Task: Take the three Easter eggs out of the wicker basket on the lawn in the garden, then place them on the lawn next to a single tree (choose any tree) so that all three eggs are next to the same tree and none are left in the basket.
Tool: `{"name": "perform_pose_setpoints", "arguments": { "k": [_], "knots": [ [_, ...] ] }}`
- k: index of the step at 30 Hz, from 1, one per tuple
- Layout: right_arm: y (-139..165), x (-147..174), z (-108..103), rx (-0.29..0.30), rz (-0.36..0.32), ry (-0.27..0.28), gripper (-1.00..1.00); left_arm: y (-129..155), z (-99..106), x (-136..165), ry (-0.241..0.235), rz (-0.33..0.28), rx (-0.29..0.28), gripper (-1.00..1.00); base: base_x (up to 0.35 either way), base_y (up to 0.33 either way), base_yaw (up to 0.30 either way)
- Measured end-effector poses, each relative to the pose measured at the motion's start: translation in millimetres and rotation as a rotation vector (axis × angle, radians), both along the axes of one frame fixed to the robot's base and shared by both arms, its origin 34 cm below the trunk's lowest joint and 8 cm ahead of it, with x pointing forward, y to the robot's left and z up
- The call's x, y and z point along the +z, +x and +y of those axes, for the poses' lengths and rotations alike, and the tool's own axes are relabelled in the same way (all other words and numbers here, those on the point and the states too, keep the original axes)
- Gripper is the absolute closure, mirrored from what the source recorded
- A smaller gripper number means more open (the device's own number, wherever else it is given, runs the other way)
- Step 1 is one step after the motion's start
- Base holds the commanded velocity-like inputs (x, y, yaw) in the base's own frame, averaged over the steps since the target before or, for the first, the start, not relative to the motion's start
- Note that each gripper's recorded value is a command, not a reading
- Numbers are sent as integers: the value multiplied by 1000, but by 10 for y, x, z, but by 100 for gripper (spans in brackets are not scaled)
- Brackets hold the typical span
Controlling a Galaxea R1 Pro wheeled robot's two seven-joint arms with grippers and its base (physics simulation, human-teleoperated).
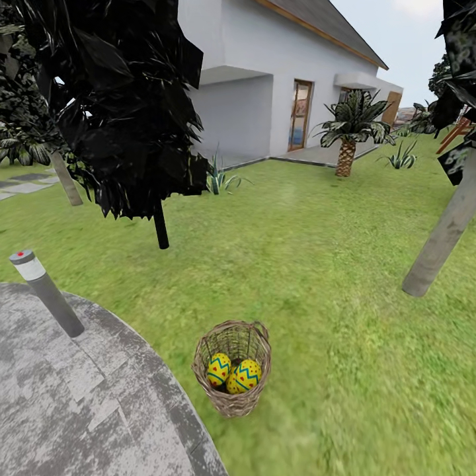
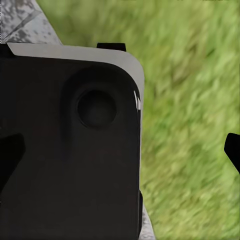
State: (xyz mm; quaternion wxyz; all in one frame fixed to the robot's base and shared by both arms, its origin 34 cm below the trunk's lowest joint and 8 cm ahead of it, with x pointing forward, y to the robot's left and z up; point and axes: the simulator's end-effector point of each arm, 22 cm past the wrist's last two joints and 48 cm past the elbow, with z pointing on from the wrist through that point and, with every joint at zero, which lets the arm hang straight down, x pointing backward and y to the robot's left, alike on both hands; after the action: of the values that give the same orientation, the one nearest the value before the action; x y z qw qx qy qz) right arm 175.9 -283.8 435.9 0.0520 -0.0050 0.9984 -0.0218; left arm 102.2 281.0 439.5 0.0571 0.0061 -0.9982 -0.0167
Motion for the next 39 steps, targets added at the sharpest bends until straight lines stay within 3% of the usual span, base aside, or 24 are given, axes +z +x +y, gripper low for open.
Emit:
{"name": "perform_pose_setpoints", "arguments": {
  "k": [7, 12, 16, 18, 21, 22, 24, 28, 30, 32, 34, 36, 39],
  "knots": [
    [7, 0, -3, 2, -2, 0, -100, -8, 270, 16, 34, 3, -14, -100, 0, 0, 0],
    [70, 1, -3, 1, -15, 0, -100, 20, 246, 11, 30, -3, -10, -100, 0, 0, 0],
    [144, 4, -41, 3, -29, -5, -100, 44, 65, -2, 7, -10, -3, -100, 0, 0, 0],
    [287, 9, -80, 4, -52, -11, -100, 196, 40, -17, 3, -44, -6, -100, 0, 0, 0],
    [854, 38, -151, -2, -117, -24, -100, 955, 105, -14, 14, -203, -20, -100, 0, 0, 0],
    [1155, 66, -256, -9, -119, -45, -100, 1404, 210, 47, 27, -293, -25, -100, 0, 0, 0],
    [1647, 140, -411, -18, -114, -76, -100, 1971, 320, 190, 43, -407, -27, -100, 0, 0, 0],
    [2550, 372, -541, -36, -138, -99, -100, 3049, 347, 543, 44, -567, 39, -100, 0, 0, 0],
    [3085, 563, -611, -53, -197, -114, -100, 3686, 346, 766, 39, -638, 64, -100, 0, 0, 0],
    [3592, 811, -825, -98, -264, -157, -100, 4198, 346, 982, 35, -697, 76, -100, 0, 0, 0],
    [4112, 1148, -1136, -211, -345, -200, -100, 4904, 357, 1354, 31, -793, 84, -100, 0, 0, 0],
    [4418, 1359, -1239, -264, -397, -202, -100, 5336, 348, 1633, 26, -861, 87, -100, 0, 0, 0],
    [4971, 1776, -1284, -290, -505, -195, -100, 6019, 213, 2158, 4, -966, 95, -100, 0, 0, 0]
  ]
}}
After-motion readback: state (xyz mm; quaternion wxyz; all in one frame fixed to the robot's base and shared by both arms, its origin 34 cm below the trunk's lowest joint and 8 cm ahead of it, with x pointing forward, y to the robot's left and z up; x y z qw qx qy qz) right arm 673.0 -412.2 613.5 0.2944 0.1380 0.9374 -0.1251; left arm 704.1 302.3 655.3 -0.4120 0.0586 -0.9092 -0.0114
